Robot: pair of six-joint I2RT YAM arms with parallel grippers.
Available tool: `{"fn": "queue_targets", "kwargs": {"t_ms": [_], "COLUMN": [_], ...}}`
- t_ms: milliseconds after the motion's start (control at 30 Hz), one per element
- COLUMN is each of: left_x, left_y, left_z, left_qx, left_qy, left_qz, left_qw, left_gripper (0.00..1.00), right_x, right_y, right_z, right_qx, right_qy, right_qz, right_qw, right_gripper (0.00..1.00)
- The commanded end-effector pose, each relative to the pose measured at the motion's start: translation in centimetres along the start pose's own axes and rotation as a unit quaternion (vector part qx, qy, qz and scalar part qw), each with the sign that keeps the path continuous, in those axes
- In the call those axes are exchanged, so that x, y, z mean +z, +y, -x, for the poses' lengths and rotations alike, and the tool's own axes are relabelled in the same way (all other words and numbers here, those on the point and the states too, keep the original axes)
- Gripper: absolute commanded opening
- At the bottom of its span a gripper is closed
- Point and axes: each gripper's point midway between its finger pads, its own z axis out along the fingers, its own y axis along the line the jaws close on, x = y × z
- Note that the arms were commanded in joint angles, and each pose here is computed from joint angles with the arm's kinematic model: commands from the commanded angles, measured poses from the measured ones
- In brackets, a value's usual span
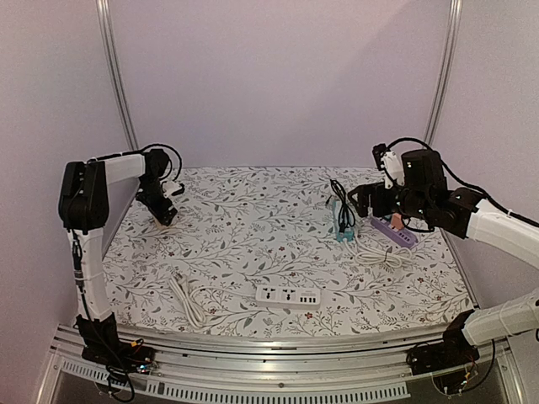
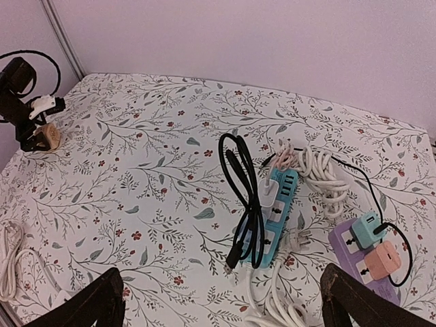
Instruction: Insert the plug
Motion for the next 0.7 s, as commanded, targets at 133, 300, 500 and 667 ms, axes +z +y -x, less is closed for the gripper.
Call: {"fn": "queue_targets", "kwargs": {"t_ms": [133,300,500,667], "left_x": [-0.8,-0.1,-1.6,-11.7], "left_y": [-0.4,-1.1,-1.4,-7.3], "left_z": [-0.3,-0.6,0.2,6.3], "left_qx": [-0.001,0.005,-0.020,0.051], "left_qy": [-0.026,-0.023,-0.046,-0.243], "left_qz": [-0.041,-0.058,-0.066,-0.163], "left_qw": [0.999,0.998,0.997,0.955], "left_gripper": [0.71,0.49,0.00,0.00], "right_x": [0.8,0.7,0.5,-0.5], "right_y": [0.6,0.5,0.6,1.5], "right_z": [-0.2,-0.2,0.0,1.5], "right_qx": [0.001,-0.001,0.002,-0.005], "right_qy": [0.007,0.006,0.004,-0.011], "right_qz": [0.009,0.006,0.009,0.034], "right_qw": [1.000,1.000,1.000,0.999], "right_gripper": [0.99,0.99,0.99,0.99]}}
